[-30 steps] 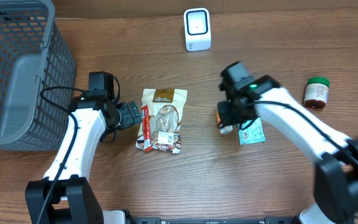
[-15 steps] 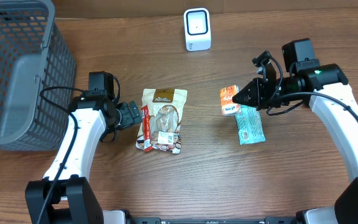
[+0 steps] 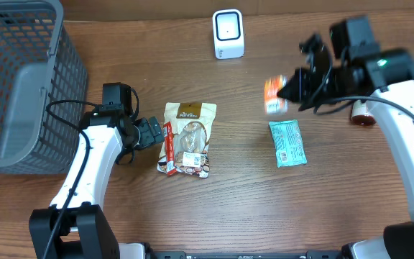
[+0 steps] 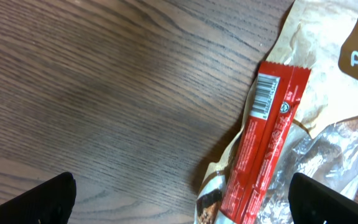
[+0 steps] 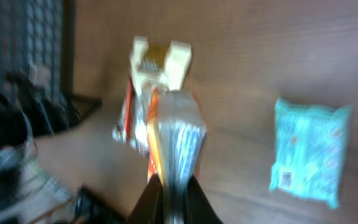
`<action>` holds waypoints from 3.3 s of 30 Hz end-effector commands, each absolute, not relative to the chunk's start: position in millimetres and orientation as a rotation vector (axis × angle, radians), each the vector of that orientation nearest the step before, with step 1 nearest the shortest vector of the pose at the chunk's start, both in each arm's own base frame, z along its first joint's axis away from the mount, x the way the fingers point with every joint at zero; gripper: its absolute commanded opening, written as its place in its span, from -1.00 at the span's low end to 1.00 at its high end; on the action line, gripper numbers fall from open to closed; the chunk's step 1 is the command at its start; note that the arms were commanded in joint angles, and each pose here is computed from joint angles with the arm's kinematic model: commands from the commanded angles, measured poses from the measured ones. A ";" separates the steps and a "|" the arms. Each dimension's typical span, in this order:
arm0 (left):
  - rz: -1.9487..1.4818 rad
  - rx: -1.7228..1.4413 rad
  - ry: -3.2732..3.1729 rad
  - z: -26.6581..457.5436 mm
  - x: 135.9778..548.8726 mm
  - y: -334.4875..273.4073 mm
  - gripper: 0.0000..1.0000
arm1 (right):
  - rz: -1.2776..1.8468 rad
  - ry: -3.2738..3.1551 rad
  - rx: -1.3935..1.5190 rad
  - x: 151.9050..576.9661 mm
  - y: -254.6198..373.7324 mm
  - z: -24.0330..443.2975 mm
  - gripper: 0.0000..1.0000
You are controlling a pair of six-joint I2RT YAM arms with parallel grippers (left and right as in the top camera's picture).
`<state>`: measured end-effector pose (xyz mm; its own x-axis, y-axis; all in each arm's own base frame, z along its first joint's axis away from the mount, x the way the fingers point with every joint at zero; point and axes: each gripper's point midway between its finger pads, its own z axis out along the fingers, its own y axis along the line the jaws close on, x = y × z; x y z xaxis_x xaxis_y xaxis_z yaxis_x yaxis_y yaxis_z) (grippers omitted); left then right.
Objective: Scan the item barcode
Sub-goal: 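Lift the orange box with the right gripper toward the white scanner, then hold the orange box in front of the white scanner with the right gripper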
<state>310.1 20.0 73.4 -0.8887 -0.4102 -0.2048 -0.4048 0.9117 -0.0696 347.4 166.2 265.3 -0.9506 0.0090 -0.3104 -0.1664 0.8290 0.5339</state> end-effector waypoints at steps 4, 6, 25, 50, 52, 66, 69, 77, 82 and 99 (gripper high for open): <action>-0.040 -0.617 2.841 78.6 314.5 19.5 0.99 | 0.668 2.583 -0.124 381.0 166.8 336.2 -0.93; -0.040 -0.618 2.841 78.5 314.3 19.5 1.00 | 0.668 2.563 -0.135 396.2 172.8 338.4 -0.93; -0.040 -0.617 2.841 78.6 314.5 19.5 1.00 | 0.286 2.180 -0.354 575.2 266.7 247.8 -0.93; -0.040 -0.618 2.840 78.6 314.5 19.5 1.00 | -0.175 2.064 -0.600 636.1 261.0 150.1 -0.92; -0.040 -0.618 2.840 78.6 314.5 19.5 1.00 | -0.178 2.075 -0.606 634.7 260.3 147.8 -0.93; -0.040 -0.618 2.840 78.6 314.5 19.5 0.99 | -0.130 2.142 -0.667 622.0 264.6 131.5 -0.93; -0.040 -0.618 2.841 78.5 314.3 19.5 1.00 | -0.126 2.142 -0.669 621.7 265.2 131.3 -0.93; -0.040 -0.617 2.841 78.5 314.3 19.5 0.99 | -0.129 2.153 -0.674 620.1 264.2 129.1 -0.93; -0.040 -0.618 2.840 78.6 314.5 19.5 1.00 | -0.129 2.154 -0.674 620.0 264.1 128.6 -0.93; -0.040 -0.617 2.840 78.6 314.5 19.5 0.99 | -0.055 2.174 -0.587 617.8 266.7 136.9 -0.93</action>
